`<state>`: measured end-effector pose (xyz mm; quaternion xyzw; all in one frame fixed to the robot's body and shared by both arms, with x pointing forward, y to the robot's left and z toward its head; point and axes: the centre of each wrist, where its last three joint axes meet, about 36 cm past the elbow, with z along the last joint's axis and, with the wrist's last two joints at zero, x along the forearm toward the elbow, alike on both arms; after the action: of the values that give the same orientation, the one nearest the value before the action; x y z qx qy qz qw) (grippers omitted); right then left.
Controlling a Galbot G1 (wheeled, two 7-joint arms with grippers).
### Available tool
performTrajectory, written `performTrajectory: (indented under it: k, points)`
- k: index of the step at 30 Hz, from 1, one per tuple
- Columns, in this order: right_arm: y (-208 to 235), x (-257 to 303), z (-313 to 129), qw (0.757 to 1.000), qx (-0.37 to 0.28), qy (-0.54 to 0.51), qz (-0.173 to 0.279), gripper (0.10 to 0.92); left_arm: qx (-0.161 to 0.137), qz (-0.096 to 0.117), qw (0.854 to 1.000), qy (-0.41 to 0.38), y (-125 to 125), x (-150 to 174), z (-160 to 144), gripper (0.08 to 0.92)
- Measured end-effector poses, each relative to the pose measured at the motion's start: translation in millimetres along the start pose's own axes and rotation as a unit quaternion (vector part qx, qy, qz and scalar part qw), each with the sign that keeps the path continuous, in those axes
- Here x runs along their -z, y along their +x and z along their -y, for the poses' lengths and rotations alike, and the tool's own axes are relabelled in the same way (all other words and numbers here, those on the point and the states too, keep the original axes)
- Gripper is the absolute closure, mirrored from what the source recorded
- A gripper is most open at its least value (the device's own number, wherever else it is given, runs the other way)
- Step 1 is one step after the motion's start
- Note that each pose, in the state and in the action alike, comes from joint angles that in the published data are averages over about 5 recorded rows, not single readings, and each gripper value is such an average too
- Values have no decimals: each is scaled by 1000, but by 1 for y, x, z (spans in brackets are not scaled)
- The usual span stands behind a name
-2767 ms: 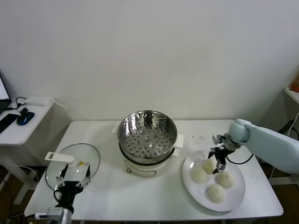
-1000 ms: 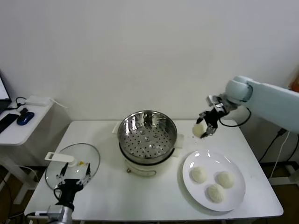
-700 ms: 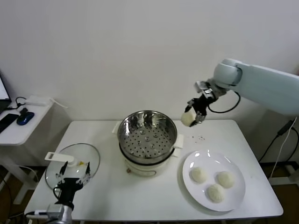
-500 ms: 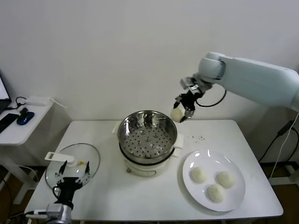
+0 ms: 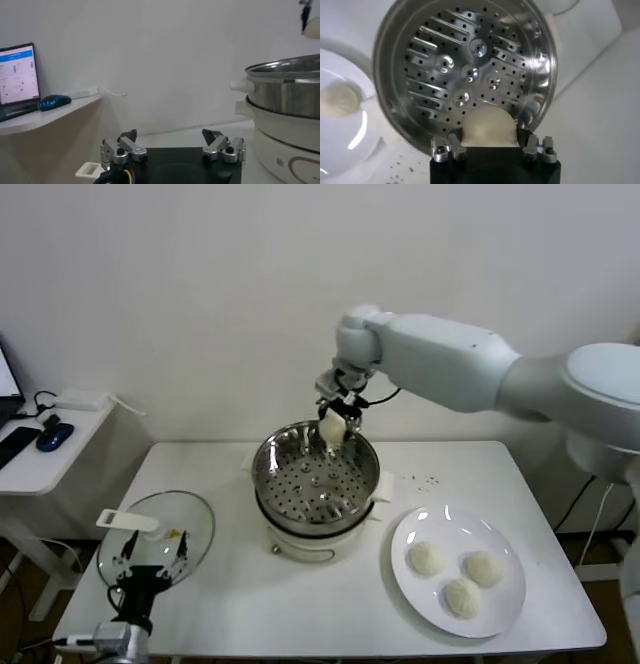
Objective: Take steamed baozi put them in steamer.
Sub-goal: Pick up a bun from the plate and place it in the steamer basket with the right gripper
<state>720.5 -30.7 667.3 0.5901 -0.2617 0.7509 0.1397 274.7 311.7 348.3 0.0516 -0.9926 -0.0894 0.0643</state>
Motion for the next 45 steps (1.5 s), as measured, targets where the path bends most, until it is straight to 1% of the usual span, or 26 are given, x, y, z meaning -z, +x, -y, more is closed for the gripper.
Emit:
performTrajectory:
  k: [7,15,26,32,35,40,45]
  points:
    - [-29,16,14,998,8,57,-16,319,0,-3,1000,1,0,-1,0,177]
    - [-54,23,17,996,18,81,-20,318,0,-3,1000,2,-1,-1,1,177]
    - [-75,28,16,996,25,89,-15,310,1,-6,1000,3,0,-3,1,177]
    - [-78,30,18,995,26,92,-14,306,0,-7,1000,4,0,-3,1,177]
    - [-80,30,18,995,26,94,-14,286,0,-8,1000,4,0,-4,2,177]
    - [-80,30,19,995,25,96,-12,218,1,-8,1000,4,0,-4,2,177]
    - [-78,28,18,995,25,97,-9,200,1,-8,1000,5,0,-4,2,177]
